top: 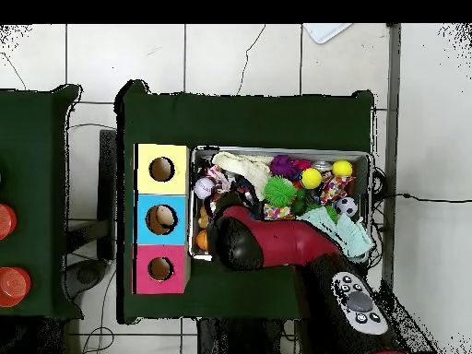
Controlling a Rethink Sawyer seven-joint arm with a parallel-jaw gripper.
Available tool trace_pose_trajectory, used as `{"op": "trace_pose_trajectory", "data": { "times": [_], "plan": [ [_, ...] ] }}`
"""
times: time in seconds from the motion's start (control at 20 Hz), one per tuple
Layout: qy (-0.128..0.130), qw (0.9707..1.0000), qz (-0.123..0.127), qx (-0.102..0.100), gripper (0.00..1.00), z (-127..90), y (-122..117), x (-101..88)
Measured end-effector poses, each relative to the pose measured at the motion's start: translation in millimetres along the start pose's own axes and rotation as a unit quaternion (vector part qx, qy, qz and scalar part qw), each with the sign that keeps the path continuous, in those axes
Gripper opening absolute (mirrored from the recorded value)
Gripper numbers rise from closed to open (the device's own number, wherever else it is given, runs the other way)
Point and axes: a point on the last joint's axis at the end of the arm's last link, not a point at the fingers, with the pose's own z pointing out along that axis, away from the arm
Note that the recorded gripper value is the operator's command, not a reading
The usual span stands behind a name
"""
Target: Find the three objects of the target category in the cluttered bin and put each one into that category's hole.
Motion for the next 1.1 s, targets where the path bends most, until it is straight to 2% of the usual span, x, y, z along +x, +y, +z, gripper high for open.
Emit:
{"op": "trace_pose_trajectory", "data": {
  "times": [0.05,0.2,0.3,0.6,0.8,1.1],
  "plan": [
    [-0.004,0.9998,-0.019,0.002,1.00,1,5,-3.0],
    [-0.012,0.9990,-0.043,0.006,1.00,1,10,-9.7],
    [-0.023,0.9974,-0.067,0.013,1.00,-1,10,-19.0],
    [-0.048,0.9930,-0.102,0.036,1.00,-10,-1,-39.2],
    [-0.062,0.9900,-0.116,0.050,1.00,-16,-11,-52.8],
    [-0.075,0.9870,-0.127,0.064,1.00,-22,-20,-65.1]
  ]
}}
